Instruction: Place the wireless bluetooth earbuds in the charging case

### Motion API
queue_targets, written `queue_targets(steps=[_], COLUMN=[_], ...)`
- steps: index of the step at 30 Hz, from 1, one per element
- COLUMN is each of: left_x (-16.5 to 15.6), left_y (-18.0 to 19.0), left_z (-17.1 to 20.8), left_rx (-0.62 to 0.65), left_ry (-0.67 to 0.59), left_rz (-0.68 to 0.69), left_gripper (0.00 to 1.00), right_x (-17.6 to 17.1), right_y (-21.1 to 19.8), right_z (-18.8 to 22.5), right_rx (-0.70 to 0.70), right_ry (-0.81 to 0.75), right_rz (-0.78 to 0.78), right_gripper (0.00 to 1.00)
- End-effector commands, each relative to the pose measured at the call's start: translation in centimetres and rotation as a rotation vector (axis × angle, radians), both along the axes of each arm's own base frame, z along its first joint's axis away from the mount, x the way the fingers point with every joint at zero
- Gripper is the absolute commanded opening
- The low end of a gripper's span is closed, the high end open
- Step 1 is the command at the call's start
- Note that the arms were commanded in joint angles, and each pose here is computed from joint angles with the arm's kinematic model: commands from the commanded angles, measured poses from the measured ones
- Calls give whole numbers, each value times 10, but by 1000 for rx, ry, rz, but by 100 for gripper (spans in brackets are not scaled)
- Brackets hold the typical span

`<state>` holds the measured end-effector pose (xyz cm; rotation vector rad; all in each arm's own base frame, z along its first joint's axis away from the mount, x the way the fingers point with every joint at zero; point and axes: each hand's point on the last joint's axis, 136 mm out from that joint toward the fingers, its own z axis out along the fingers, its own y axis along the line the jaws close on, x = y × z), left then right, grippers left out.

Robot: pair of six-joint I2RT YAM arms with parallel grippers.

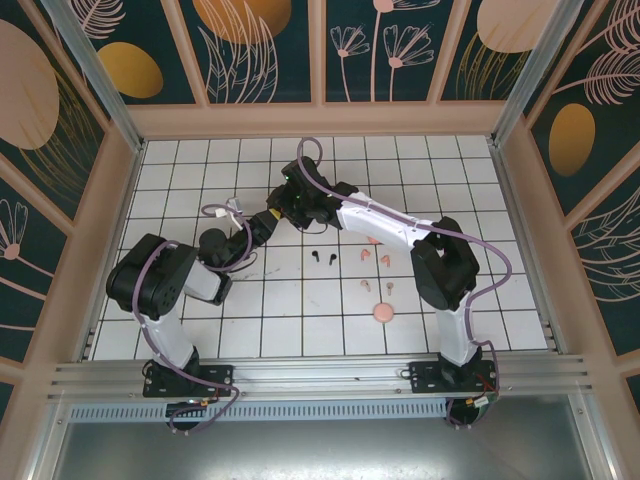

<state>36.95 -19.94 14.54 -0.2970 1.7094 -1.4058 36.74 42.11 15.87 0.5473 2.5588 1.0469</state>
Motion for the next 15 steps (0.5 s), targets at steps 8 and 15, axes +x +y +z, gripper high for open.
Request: queue_targets(steps=[8,15], left_x=[6,3], left_y=[-6,-6], left_z=[10,10], left_rx=[-38,-51], left_ry=[-43,-31], left_rz=[13,3], left_gripper=[19,0], right_x=[-6,8], right_y=[9,-5], right_z=[1,26], right_rx=[34,62], right_ry=[9,-44], right_rz=[19,-15], right_gripper=[41,75])
